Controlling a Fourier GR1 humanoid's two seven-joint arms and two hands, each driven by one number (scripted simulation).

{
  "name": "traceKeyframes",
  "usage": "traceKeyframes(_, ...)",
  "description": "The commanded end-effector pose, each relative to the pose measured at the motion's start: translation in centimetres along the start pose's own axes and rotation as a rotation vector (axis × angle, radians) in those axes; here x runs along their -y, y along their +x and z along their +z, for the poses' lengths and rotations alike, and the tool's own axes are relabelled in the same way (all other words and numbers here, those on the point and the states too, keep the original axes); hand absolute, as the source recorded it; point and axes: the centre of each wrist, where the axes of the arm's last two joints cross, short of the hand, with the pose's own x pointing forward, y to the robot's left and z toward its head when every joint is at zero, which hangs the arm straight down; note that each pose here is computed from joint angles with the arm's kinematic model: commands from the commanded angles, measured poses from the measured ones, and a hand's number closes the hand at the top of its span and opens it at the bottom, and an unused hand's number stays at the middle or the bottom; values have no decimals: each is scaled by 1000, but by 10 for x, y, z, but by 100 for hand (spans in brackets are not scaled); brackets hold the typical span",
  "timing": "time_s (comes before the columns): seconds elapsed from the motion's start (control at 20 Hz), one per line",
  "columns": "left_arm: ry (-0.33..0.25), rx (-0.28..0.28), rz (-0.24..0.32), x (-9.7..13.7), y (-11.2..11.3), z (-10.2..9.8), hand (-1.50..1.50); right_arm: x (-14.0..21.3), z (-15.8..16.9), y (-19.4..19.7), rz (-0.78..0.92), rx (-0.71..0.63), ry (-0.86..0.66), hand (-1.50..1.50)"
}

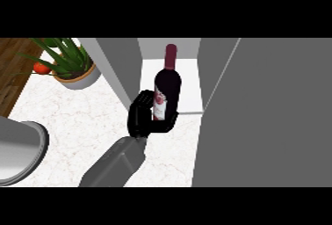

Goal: Pick up the wine, place it into the cabinet and close the cabinet

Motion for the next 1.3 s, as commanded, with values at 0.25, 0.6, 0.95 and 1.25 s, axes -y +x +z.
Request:
traceKeyframes(0.25, 21, 10, 12, 4, 25, -44, 150, 4, 13, 4, 7, 15, -27, -150)
traceKeyframes(0.6, 46, 21, -13, 37, 43, -78, 150, 9, 0, -6, 5, 22, -10, -150)
traceKeyframes(0.95, 73, 5, -38, 40, 52, -93, 150, 2, -3, -8, -12, 29, 17, -150)
traceKeyframes(1.25, 69, -59, -79, 34, 54, -100, 150, 8, -6, -10, -4, 14, 13, -150)
